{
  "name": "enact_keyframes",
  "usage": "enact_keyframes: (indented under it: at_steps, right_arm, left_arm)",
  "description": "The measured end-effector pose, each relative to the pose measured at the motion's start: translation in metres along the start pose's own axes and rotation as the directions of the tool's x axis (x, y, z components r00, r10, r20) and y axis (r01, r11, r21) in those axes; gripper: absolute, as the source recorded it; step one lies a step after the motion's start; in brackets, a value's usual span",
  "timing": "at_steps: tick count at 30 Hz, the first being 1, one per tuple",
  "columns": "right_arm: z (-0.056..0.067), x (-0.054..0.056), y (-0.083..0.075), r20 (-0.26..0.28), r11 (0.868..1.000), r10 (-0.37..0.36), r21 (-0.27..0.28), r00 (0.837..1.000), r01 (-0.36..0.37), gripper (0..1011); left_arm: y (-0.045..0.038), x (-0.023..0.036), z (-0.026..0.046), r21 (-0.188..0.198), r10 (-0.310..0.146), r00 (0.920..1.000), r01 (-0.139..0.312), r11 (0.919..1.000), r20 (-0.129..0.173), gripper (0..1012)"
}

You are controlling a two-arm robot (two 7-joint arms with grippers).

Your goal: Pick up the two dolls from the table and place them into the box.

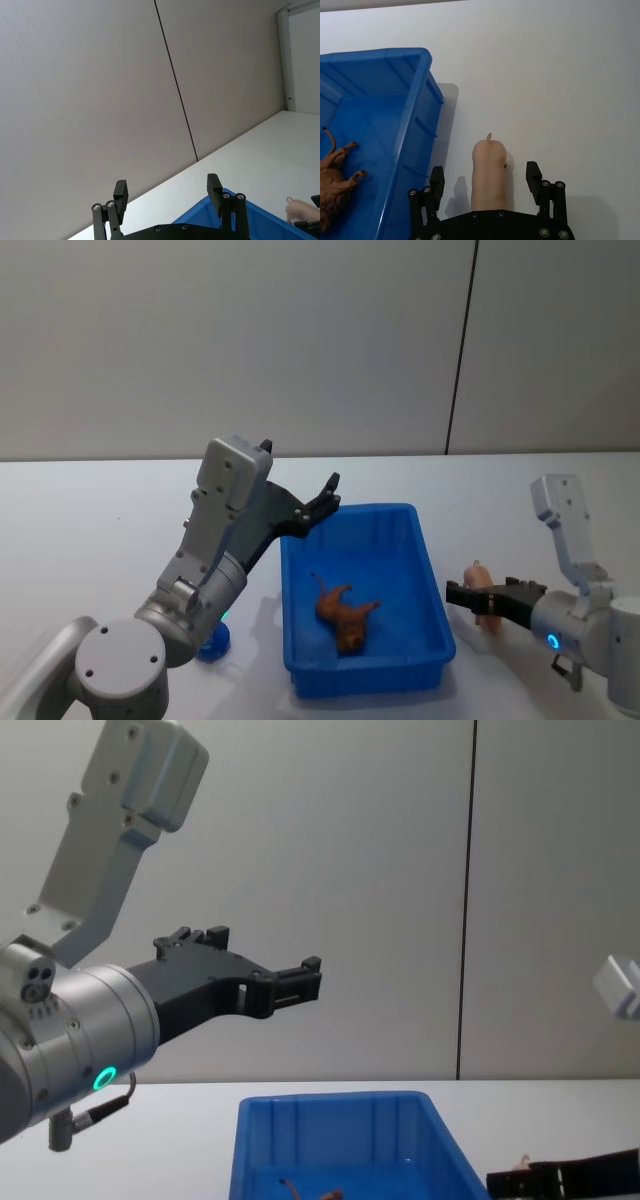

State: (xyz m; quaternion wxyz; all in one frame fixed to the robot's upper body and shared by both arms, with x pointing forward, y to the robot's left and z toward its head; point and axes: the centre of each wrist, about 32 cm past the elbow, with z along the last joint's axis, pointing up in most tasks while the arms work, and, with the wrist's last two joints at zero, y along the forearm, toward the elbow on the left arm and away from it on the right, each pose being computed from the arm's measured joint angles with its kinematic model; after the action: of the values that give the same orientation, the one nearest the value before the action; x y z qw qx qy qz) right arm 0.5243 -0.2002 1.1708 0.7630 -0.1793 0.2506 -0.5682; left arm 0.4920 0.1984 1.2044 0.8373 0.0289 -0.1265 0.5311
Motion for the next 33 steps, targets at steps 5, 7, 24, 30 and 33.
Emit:
enact_keyframes:
  at_steps: [5, 7, 24, 30, 33]
  right_arm:
    - [0.0007, -0.0011, 0.0024, 0.0, 1.0, -0.005, -0.01, 1.0, 0.005, 934]
    - [0.0009, -0.0014, 0.0029, 0.0, 1.0, -0.006, -0.011, 1.0, 0.006, 906]
    - [0.0018, -0.0027, 0.0057, 0.0, 1.0, -0.012, -0.022, 1.0, 0.012, 392]
    - [0.0021, -0.0026, 0.0056, 0.0, 1.0, -0.012, -0.019, 1.0, 0.012, 342]
    - [0.0028, -0.0018, 0.0039, 0.002, 1.0, -0.011, -0.004, 1.0, 0.011, 342]
  left_arm:
    - [0.0, 0.0, 0.0, 0.0, 0.0, 1.0, 0.0, 1.0, 0.0, 1003]
    - [0.0, 0.0, 0.0, 0.0, 0.0, 1.0, 0.0, 1.0, 0.0, 1003]
    - [0.0, 0.0, 0.0, 0.0, 0.0, 1.0, 0.0, 1.0, 0.0, 1003]
    - [0.0, 0.0, 0.0, 0.0, 0.0, 1.0, 0.0, 1.0, 0.0, 1003]
    - [0.0, 0.0, 0.0, 0.0, 0.0, 1.0, 0.0, 1.0, 0.0, 1003]
